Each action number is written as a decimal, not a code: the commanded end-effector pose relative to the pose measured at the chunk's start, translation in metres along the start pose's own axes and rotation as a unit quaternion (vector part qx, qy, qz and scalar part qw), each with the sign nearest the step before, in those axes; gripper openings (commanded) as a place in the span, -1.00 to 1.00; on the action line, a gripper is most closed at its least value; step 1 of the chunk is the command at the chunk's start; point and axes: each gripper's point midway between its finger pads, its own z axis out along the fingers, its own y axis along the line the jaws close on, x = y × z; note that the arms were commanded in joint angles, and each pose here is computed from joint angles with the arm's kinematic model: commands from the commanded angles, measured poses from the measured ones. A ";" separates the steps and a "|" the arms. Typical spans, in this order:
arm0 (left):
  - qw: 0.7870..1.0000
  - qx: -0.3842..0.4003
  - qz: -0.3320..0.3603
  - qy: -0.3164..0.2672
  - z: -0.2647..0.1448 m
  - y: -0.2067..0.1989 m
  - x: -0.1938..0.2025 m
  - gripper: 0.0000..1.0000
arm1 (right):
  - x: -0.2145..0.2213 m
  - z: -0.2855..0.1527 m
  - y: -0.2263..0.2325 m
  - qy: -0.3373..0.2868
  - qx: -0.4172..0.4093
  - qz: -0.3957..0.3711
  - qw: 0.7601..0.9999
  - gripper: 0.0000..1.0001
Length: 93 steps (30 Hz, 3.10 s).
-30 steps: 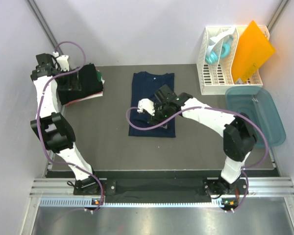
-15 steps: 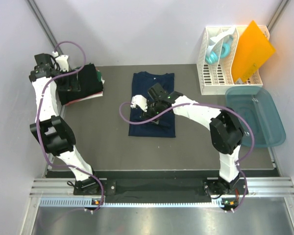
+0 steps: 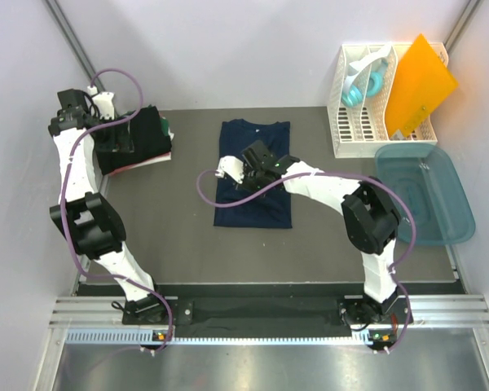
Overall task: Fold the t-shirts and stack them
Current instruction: Fold the folded rectangular tshirt in 1/3 of the way
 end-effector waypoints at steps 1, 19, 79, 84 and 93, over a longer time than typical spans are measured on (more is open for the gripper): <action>1.000 0.001 0.008 -0.028 -0.011 -0.001 -0.017 0.98 | -0.016 -0.017 -0.030 -0.016 0.082 -0.019 0.996 -1.00; 1.000 0.014 -0.003 -0.026 -0.002 -0.005 -0.015 0.98 | 0.030 -0.055 -0.087 0.073 0.243 -0.043 0.966 -0.70; 0.997 0.068 0.029 -0.025 -0.016 -0.037 -0.009 0.98 | 0.130 -0.062 -0.156 0.111 0.271 0.100 0.951 -1.00; 0.990 0.112 0.086 -0.014 -0.027 -0.064 -0.001 0.98 | 0.112 -0.102 -0.162 0.086 0.302 0.111 0.943 -1.00; 0.933 0.203 0.295 0.032 -0.025 -0.186 0.056 0.98 | 0.098 -0.171 -0.148 0.084 0.306 0.067 0.946 -0.51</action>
